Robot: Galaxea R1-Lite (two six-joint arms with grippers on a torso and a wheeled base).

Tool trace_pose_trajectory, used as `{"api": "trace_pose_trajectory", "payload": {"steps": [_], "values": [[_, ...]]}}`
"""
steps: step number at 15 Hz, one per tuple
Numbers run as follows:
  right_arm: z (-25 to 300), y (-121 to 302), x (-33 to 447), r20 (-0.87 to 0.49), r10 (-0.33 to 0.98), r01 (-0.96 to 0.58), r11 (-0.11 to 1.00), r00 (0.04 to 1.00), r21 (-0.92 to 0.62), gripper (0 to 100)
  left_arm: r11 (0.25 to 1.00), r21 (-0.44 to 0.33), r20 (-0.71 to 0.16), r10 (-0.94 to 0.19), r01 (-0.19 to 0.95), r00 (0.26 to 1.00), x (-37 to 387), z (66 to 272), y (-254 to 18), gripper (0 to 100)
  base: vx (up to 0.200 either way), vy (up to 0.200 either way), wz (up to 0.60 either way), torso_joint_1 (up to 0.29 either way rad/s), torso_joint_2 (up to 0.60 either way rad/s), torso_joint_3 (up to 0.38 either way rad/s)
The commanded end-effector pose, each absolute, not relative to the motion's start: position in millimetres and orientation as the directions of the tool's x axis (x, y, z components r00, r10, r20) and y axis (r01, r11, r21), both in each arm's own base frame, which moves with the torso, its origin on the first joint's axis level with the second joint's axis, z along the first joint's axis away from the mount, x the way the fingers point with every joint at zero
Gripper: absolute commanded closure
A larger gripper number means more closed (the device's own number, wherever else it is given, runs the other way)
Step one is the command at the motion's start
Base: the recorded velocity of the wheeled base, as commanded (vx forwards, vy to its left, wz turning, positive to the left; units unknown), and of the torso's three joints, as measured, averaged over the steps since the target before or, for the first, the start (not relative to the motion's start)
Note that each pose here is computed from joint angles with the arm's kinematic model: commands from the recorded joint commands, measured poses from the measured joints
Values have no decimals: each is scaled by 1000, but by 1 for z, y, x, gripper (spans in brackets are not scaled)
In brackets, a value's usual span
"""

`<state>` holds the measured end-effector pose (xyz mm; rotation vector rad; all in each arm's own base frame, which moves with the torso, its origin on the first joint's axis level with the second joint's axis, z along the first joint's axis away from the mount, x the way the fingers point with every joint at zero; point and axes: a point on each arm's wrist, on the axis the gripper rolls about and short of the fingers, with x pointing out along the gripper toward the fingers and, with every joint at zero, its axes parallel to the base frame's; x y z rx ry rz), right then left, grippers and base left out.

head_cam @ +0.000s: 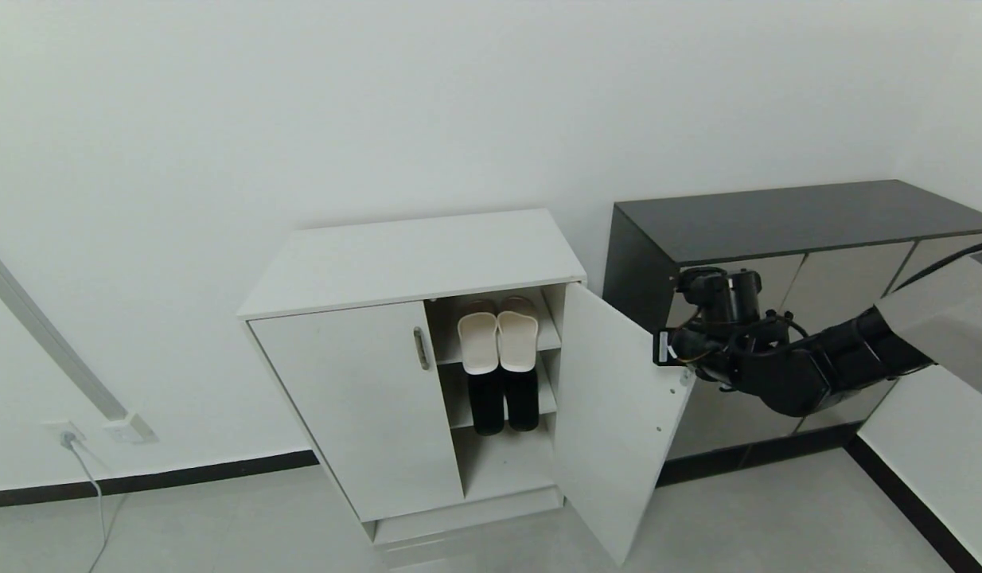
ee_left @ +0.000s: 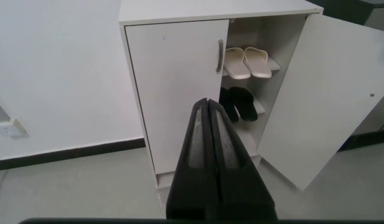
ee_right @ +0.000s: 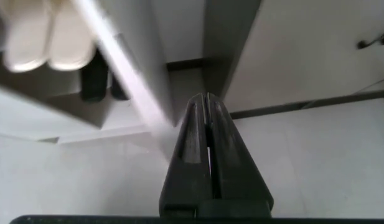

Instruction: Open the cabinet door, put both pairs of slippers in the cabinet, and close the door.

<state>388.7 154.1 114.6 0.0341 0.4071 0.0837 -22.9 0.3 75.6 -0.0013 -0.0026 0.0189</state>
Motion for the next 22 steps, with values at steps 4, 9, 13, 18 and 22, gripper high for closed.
{"api": "trace_pose_trajectory", "payload": {"steps": [4, 9, 13, 18, 22], "values": [[130, 211, 315, -390, 277, -265, 961, 878, 85, 100, 1000, -2, 2, 18, -18, 1000, -23, 76, 0, 100, 0, 0, 0, 0, 0, 0], [133, 209, 289, -333, 327, -330, 943, 884, 49, 100, 1000, -2, 2, 20, -20, 1000, -23, 76, 0, 100, 0, 0, 0, 0, 0, 0], [125, 209, 281, -320, 343, -353, 935, 883, 31, 100, 1000, -2, 2, 20, -20, 1000, -23, 76, 0, 100, 0, 0, 0, 0, 0, 0], [121, 214, 276, -318, 362, -371, 928, 876, 33, 100, 1000, -2, 2, 18, -18, 1000, -23, 76, 0, 100, 0, 0, 120, 1, 0, 1], [117, 214, 271, -324, 381, -391, 920, 866, 35, 100, 1000, -3, 2, 20, -20, 1000, -23, 76, 0, 100, 0, 0, 600, -5, 4, 1]]}}
